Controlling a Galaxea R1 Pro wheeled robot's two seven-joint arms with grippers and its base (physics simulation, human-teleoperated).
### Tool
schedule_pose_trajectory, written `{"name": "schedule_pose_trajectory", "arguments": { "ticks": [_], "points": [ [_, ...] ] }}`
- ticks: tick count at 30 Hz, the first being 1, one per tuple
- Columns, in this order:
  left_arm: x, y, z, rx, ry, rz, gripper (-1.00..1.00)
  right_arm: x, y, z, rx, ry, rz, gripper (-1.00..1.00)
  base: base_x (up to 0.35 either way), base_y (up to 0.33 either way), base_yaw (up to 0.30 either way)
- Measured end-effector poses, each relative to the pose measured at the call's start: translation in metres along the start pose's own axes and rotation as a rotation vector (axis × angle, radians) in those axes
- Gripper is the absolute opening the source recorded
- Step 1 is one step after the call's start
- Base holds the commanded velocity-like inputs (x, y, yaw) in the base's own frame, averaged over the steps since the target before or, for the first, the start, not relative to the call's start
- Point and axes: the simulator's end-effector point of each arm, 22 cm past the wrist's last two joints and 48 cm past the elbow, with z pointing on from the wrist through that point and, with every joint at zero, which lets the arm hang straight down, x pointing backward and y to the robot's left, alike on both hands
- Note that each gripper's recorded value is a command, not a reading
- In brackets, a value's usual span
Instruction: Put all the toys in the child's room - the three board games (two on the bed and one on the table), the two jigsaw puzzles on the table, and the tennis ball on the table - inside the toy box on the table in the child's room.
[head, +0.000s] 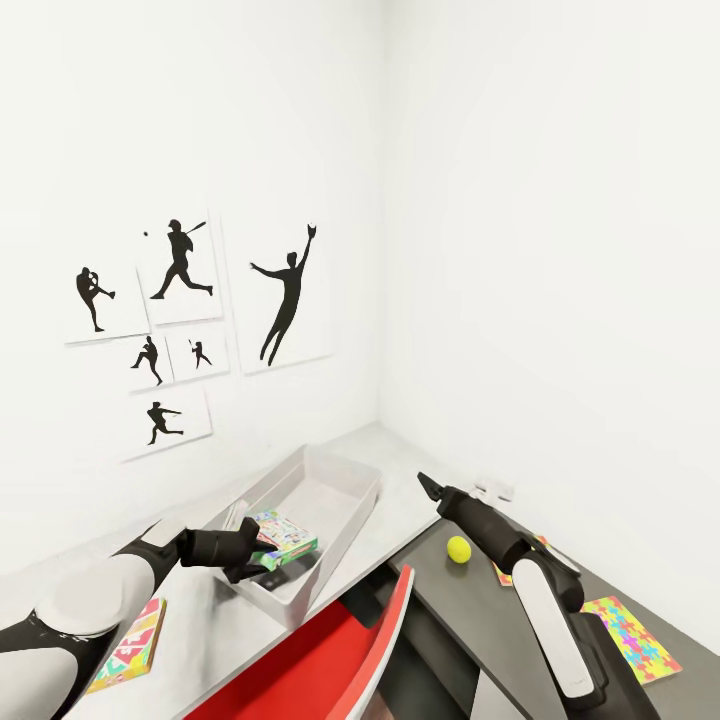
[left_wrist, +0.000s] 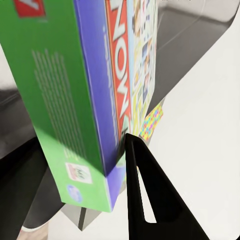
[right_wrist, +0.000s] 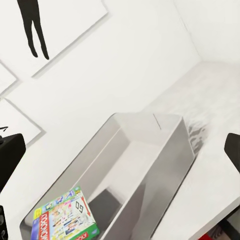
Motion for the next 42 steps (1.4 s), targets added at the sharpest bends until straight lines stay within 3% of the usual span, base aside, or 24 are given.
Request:
{"name": "schedule_pose_trajectory", "arguments": {
  "ticks": [8,42],
  "points": [
    [-0.0001,-0.0004,0.0001,0.002,-0.001,0.000,-1.00,0.0003,0.0056,-0.0004,-0.026,0.000,0.000,1.00,0.000,0.000,0.000],
    [-0.0016,-0.0043,0.0004,0.017,-0.009,0.003,-1.00,0.0003,0.0061,-0.0003,-0.029,-0.002,0.000,1.00,0.000,0.000,0.000]
  ]
}}
